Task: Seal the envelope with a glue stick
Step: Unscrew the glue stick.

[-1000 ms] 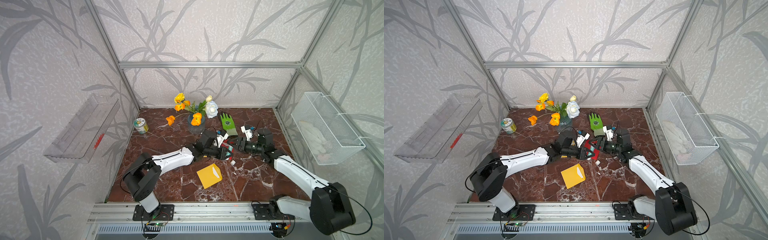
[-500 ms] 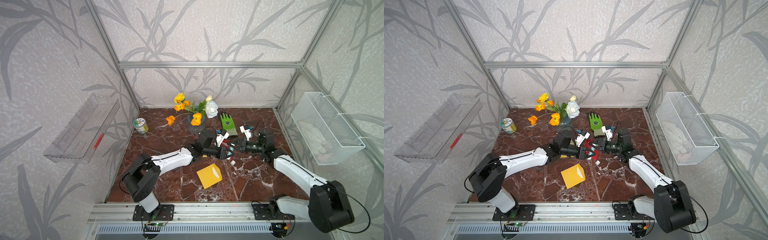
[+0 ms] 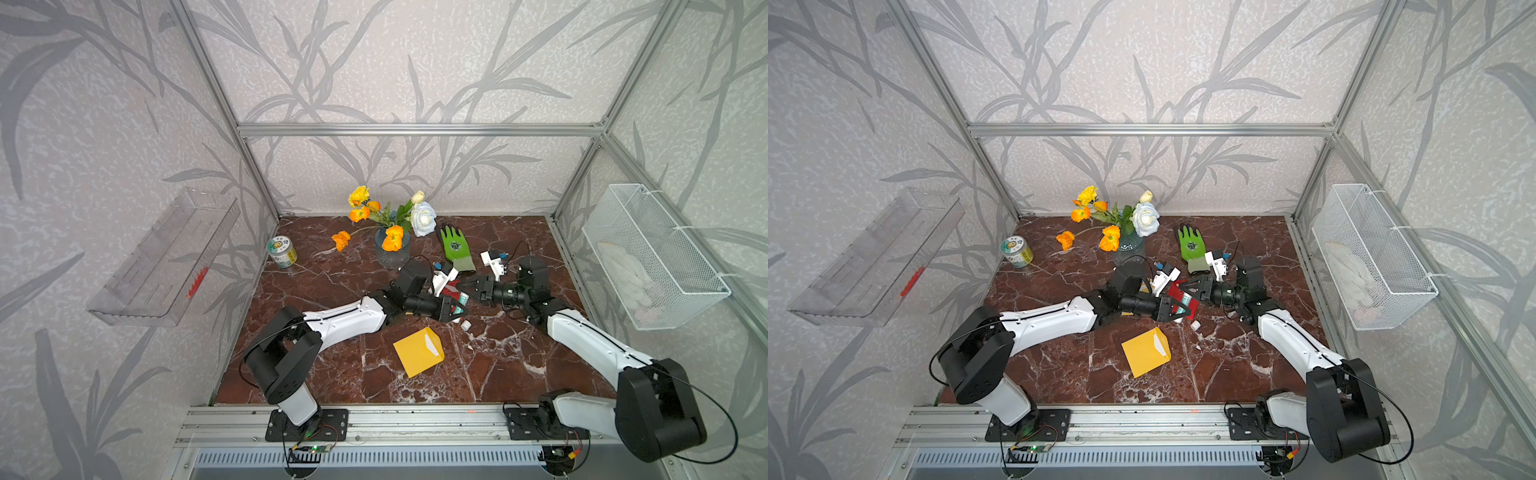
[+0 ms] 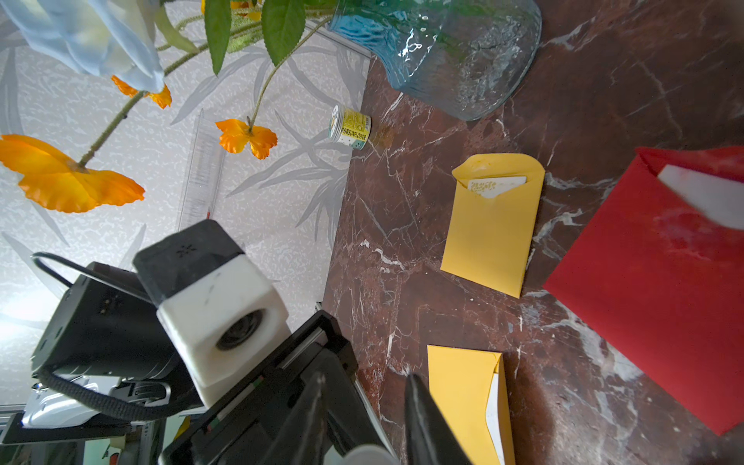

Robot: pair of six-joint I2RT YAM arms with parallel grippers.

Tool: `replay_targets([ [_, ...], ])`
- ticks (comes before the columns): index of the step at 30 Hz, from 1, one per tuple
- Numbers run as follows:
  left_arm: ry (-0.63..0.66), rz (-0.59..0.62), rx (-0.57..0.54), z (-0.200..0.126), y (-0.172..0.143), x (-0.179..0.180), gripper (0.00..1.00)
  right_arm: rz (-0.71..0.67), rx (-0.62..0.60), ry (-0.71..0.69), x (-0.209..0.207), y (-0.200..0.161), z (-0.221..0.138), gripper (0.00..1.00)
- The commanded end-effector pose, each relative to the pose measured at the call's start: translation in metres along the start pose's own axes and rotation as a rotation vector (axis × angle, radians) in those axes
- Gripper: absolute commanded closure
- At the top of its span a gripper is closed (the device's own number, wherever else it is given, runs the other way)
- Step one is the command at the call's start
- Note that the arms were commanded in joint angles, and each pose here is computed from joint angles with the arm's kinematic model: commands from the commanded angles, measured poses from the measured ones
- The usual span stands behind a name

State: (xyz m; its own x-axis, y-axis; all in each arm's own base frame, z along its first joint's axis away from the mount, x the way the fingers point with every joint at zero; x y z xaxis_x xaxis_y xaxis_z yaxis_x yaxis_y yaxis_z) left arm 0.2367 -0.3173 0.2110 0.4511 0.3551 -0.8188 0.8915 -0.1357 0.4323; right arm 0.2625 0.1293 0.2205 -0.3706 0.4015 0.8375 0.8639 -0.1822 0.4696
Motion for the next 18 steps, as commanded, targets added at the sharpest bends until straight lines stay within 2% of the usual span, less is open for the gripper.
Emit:
replay_targets([
  [1, -0.022, 0.018, -0.014, -0.002, 0.002, -0.004, 1.0, -0.022, 0.01, 0.006, 0.002, -0.002, -0.003, 0.71],
  [6, -0.013, 0.018, -0.021, -0.001, 0.004, -0.004, 1.0, 0.004, 0.025, -0.038, -0.005, -0.008, -0.003, 0.75],
  [9, 0.017, 0.038, -0.018, -0.001, 0.004, -0.005, 1.0, 0.022, 0.033, -0.131, -0.011, -0.011, -0.003, 0.77],
  [13, 0.142, 0.081, -0.029, 0.0, 0.001, -0.002, 1.0, 0.042, 0.042, -0.403, -0.022, -0.016, -0.005, 0.79],
  [18, 0.261, 0.073, -0.09, 0.001, 0.001, 0.008, 1.0, 0.088, 0.007, -0.739, -0.038, -0.023, -0.004, 0.89],
])
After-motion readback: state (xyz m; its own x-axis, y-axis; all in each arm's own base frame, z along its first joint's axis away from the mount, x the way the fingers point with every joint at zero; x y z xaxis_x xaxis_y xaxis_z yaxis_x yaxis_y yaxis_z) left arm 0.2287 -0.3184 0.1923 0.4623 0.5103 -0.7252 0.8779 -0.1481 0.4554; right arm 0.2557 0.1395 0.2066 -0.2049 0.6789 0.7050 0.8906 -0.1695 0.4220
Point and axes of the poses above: each gripper's point midway between its finger pads, its own z axis out along the fingers, its own x axis along the line the jaws close on, y = z × x, the point moved 9 cm from there along -z, back along the fingers, and after that the axes turned 9 degrees about -z, right-handed, at the moved point
